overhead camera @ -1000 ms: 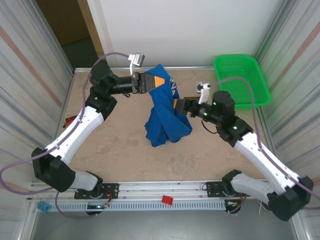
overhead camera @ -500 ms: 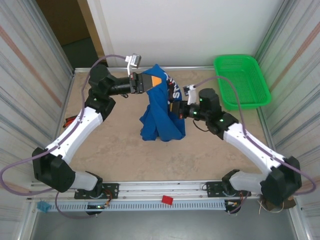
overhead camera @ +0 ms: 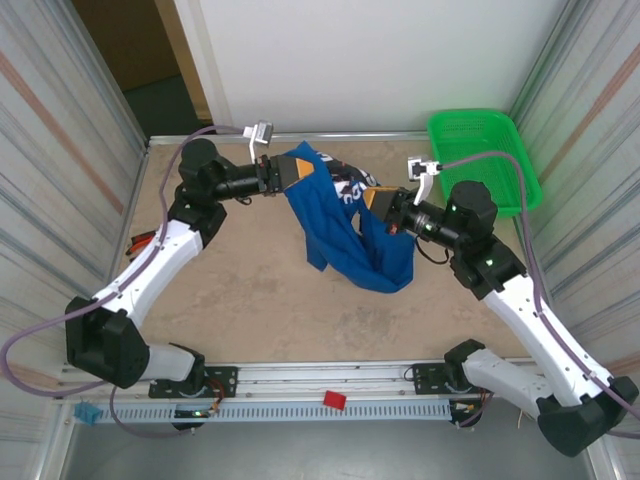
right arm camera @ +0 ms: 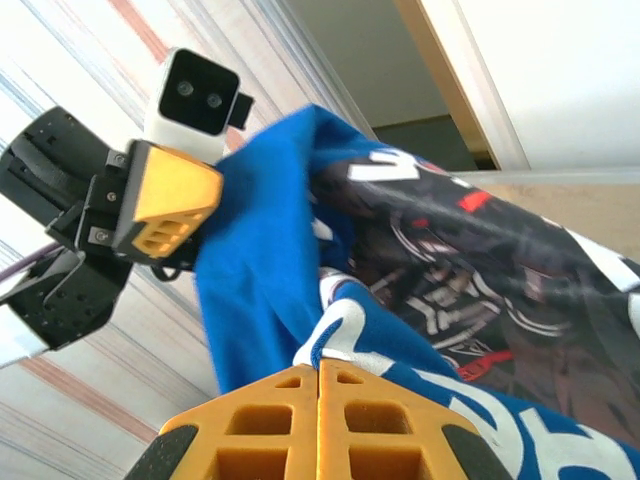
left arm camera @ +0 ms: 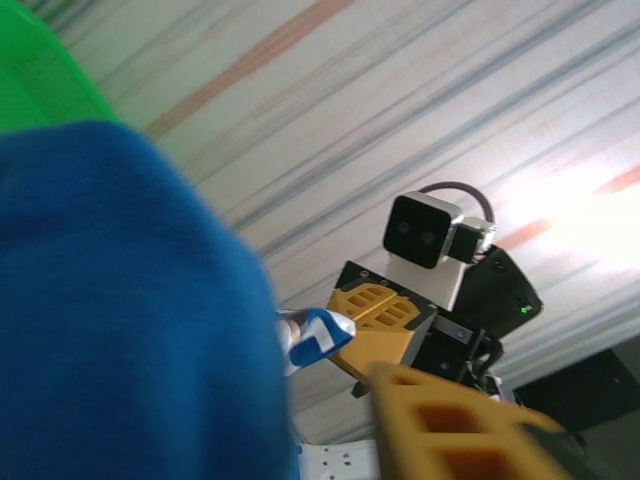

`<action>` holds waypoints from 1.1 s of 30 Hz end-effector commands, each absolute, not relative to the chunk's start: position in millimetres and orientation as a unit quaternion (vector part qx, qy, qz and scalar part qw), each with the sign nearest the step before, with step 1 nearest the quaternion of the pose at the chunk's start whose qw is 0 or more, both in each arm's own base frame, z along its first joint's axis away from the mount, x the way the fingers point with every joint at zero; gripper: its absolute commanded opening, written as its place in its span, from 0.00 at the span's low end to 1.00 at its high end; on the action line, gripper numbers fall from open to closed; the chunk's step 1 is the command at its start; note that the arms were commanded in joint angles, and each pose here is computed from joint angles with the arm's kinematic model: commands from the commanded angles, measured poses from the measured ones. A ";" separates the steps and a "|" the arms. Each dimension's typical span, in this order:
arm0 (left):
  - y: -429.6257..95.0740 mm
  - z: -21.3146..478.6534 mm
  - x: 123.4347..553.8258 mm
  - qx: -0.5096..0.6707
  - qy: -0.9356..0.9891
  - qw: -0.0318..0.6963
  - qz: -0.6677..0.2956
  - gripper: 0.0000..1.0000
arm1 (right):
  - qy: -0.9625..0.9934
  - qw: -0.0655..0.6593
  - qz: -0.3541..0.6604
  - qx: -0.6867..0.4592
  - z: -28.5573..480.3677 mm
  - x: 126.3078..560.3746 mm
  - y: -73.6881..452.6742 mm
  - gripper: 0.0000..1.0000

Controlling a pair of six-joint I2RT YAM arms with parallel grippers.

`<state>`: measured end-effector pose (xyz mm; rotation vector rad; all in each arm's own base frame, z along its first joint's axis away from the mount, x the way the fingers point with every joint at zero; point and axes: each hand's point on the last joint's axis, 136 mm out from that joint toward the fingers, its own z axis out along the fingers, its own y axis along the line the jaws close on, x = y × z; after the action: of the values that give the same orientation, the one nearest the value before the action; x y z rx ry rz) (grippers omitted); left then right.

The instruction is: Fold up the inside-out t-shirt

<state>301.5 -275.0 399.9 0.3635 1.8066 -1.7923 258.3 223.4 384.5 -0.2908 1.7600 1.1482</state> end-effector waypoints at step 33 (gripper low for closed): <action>-289.2 276.6 266.4 0.178 0.793 0.519 -0.265 0.78 | 0.712 0.467 0.506 -0.136 421.6 264.5 242.5 0.00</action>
<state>251.6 -270.6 259.3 0.4022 1.9884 -0.6473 272.4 242.1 398.0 -0.3157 1.8089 1.2189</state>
